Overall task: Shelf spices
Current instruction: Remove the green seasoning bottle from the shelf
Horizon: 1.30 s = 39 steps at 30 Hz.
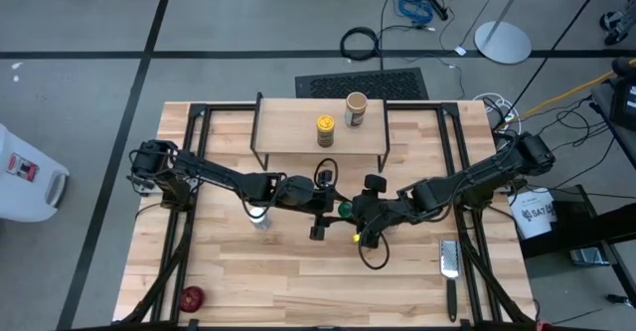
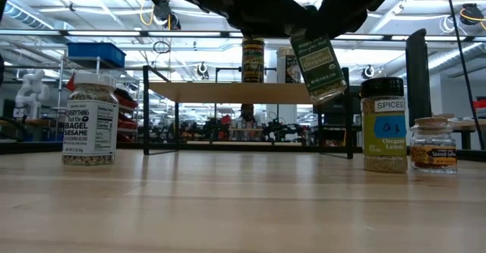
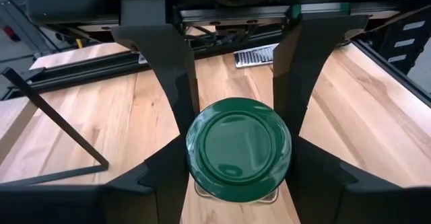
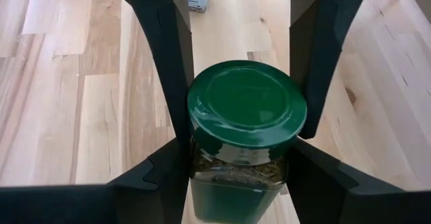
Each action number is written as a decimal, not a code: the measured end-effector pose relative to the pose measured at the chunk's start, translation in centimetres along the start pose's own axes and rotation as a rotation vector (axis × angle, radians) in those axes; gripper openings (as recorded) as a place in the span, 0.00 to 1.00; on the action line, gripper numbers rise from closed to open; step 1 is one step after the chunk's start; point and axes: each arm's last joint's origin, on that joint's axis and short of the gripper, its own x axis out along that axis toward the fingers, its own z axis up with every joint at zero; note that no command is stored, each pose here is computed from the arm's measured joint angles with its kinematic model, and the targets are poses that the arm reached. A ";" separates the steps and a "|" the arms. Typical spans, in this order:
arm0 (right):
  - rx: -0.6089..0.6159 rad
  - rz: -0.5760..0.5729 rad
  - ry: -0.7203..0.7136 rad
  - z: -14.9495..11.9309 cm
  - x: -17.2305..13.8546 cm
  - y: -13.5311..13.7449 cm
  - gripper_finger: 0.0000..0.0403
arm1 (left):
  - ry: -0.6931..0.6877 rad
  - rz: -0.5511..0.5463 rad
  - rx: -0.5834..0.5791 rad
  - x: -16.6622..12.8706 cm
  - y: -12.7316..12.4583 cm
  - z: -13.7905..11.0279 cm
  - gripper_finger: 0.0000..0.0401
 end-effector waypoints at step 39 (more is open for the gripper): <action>0.081 0.011 0.022 -0.9 -5.6 -1.5 0.78 | 0.013 -0.017 -0.075 0.0 -0.1 -0.1 0.51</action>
